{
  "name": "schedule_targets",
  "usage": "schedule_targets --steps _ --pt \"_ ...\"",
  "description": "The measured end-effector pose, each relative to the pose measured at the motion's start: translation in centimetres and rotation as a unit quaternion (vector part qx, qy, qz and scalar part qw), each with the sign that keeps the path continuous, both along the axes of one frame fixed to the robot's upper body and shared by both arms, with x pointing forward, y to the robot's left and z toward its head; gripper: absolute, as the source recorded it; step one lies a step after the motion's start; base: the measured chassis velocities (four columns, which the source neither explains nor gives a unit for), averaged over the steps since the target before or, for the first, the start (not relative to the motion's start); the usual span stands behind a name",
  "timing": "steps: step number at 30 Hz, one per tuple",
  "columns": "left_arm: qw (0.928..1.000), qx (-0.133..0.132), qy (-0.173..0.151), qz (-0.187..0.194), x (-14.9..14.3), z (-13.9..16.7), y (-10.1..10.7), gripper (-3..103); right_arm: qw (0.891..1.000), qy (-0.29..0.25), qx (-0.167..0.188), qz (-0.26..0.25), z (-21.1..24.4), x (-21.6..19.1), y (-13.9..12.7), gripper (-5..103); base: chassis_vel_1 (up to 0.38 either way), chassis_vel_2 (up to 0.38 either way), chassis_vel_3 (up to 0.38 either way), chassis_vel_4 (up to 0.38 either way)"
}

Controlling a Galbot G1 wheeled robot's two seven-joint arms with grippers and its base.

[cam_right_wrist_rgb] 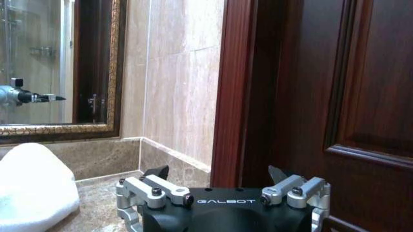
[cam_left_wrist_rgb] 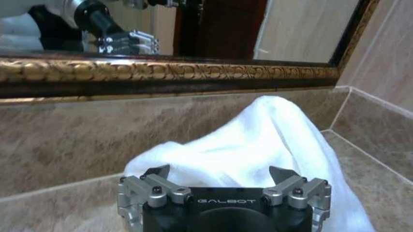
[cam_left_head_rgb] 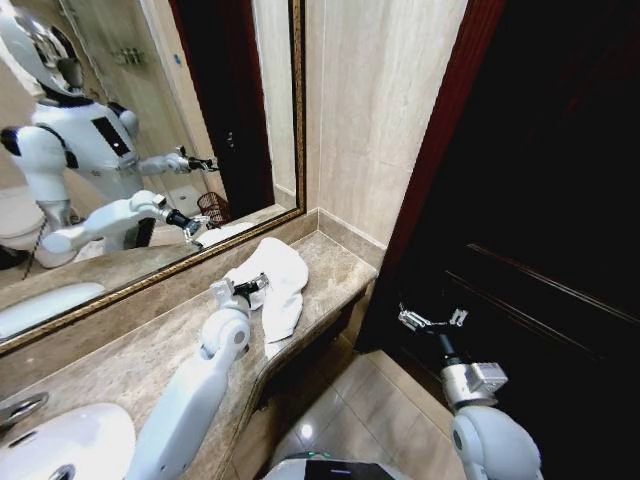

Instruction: Discard the used towel into the hamper.

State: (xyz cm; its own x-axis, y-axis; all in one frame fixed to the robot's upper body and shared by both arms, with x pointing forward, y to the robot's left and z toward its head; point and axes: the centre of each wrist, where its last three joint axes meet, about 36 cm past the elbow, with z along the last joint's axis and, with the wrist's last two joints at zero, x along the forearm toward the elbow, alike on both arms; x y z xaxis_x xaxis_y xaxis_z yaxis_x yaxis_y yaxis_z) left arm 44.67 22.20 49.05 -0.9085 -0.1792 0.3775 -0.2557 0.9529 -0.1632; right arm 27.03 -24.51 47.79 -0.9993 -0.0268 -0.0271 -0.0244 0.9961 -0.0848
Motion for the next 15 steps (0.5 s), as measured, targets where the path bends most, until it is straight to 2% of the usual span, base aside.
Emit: schedule_targets --steps 8,15 --pt "0.9997 0.019 0.009 -0.013 3.2 -0.3 0.0 100 1.0 0.002 0.001 -0.001 -0.7 0.4 -0.1 100 0.0 0.0 0.0 0.0" --pt "0.998 0.029 0.034 -0.045 3.7 -1.6 -1.2 100 1.0 0.002 0.003 -0.003 -1.3 0.7 -0.2 100 0.0 0.0 0.0 0.0"
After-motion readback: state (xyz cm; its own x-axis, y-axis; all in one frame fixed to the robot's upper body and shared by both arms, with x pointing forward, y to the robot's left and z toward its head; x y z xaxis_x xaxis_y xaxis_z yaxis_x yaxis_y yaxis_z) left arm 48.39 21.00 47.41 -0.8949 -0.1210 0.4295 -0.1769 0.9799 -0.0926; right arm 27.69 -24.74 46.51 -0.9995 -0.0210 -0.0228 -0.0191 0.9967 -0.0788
